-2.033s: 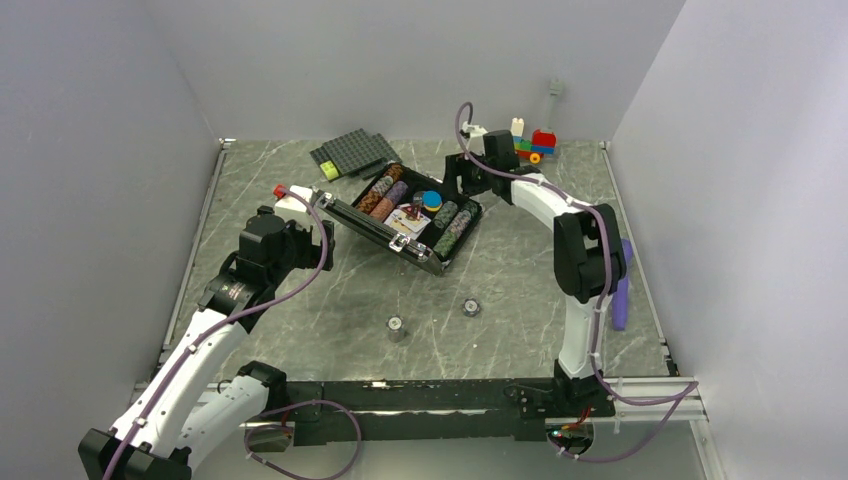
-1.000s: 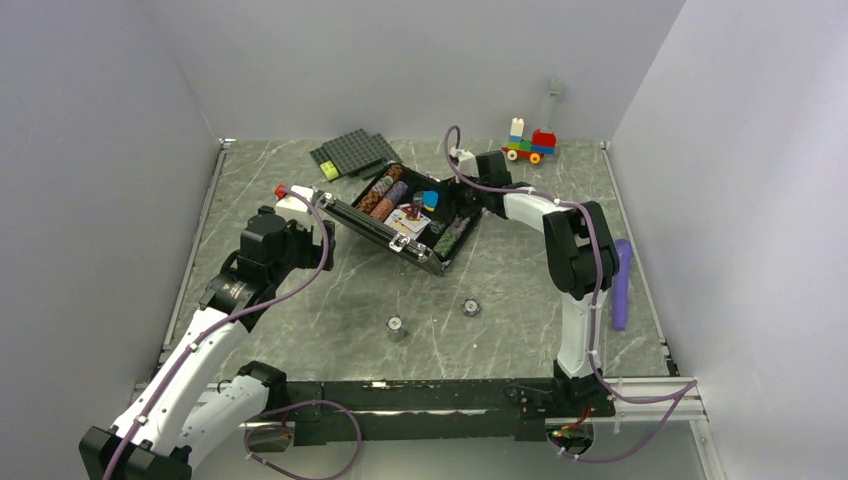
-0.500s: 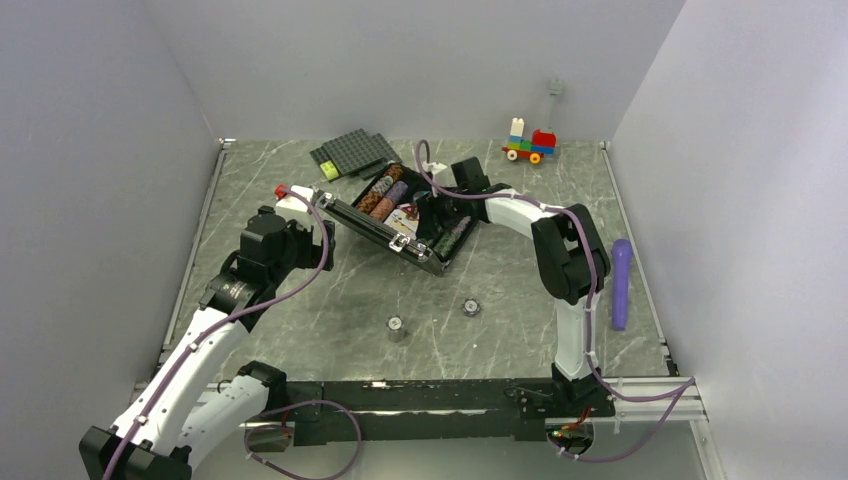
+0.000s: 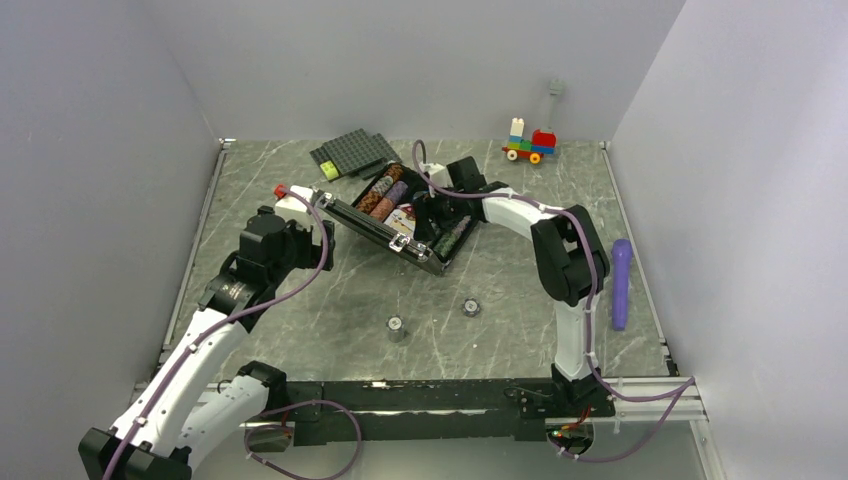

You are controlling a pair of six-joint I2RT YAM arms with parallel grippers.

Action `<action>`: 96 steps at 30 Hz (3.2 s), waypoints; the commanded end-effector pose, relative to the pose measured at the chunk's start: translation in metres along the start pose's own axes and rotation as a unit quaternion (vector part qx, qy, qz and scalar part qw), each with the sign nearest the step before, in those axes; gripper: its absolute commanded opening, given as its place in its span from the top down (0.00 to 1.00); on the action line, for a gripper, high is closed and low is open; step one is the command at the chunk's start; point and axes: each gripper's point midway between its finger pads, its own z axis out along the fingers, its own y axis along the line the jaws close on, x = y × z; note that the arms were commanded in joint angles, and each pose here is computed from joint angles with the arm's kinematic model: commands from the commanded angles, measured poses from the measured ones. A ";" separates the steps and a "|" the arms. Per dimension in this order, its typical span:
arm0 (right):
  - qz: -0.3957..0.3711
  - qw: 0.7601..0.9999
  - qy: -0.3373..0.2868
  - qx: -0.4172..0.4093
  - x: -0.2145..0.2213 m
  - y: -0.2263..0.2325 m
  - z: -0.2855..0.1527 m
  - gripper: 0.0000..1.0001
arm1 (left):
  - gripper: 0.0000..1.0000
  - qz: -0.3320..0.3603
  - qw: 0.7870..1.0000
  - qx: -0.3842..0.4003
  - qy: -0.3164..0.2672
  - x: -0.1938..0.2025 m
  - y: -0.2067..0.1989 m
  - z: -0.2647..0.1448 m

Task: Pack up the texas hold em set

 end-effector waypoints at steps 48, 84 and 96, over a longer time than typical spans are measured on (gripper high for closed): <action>0.142 0.933 -0.256 0.208 -0.005 0.008 -0.221 0.04 | 0.01 0.077 0.981 0.156 0.083 0.135 -0.210 -0.013; 0.177 0.948 -0.228 0.133 0.023 0.054 -0.231 0.00 | 1.00 0.114 0.963 0.241 0.042 0.107 -0.244 -0.025; 0.282 0.927 -0.224 -0.106 0.062 0.142 -0.225 0.00 | 1.00 0.060 0.913 0.363 -0.175 0.019 -0.266 -0.075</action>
